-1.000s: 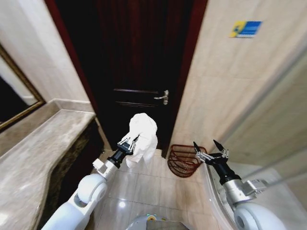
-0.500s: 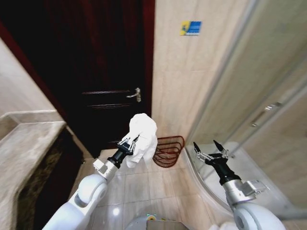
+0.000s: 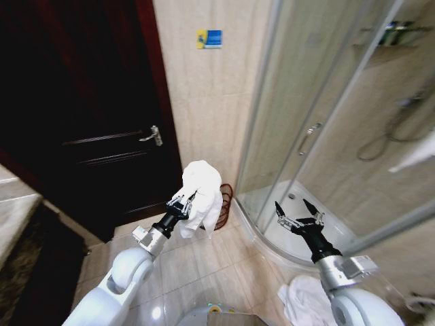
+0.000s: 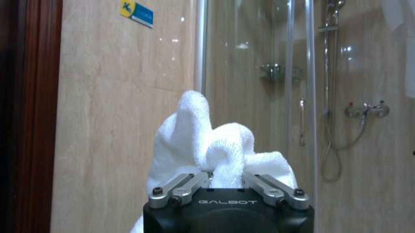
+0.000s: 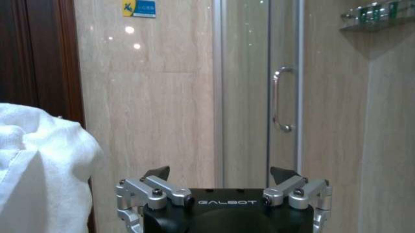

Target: Discard the used towel into the hamper.

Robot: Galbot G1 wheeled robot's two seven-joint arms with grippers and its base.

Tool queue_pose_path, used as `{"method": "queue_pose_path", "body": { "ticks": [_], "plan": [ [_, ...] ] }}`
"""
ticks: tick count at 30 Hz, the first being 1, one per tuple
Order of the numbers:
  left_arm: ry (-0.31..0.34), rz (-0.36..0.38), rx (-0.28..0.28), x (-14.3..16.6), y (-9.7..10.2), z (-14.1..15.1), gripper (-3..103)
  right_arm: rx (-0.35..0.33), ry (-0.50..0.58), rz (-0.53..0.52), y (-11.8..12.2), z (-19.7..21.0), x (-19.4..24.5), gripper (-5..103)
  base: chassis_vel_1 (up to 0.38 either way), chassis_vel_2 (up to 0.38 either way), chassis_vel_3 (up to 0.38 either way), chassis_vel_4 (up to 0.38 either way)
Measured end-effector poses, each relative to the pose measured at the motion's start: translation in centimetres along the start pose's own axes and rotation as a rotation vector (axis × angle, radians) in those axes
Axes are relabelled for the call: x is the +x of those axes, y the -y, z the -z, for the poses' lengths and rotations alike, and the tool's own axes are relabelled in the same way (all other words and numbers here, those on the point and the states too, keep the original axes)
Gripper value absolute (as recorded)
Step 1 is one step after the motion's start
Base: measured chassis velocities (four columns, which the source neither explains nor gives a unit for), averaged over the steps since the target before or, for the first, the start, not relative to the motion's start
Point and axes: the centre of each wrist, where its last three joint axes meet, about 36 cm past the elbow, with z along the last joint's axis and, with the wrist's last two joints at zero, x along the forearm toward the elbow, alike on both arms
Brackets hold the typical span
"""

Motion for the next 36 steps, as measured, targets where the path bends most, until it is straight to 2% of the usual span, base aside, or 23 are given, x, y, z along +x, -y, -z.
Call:
{"method": "queue_pose_path", "body": {
  "ticks": [15, 24, 36],
  "plan": [
    [0.016, 0.034, 0.044, 0.0, 0.9, -0.4, 10, 0.004, 0.019, -0.014, 0.0, -0.5, -0.1, 100, 0.011, -0.009, -0.008, 0.012],
    [-0.002, 0.061, 0.088, 0.7, 1.7, -1.1, 10, 0.007, 0.017, -0.012, 0.2, -0.8, -0.1, 100, 0.0, 0.0, 0.0, 0.0],
    [-0.014, 0.051, 0.087, 0.6, 1.9, -1.0, 10, 0.01, 0.021, -0.011, 0.3, -0.9, -0.1, 100, 0.0, 0.0, 0.0, 0.0]
  ]
}}
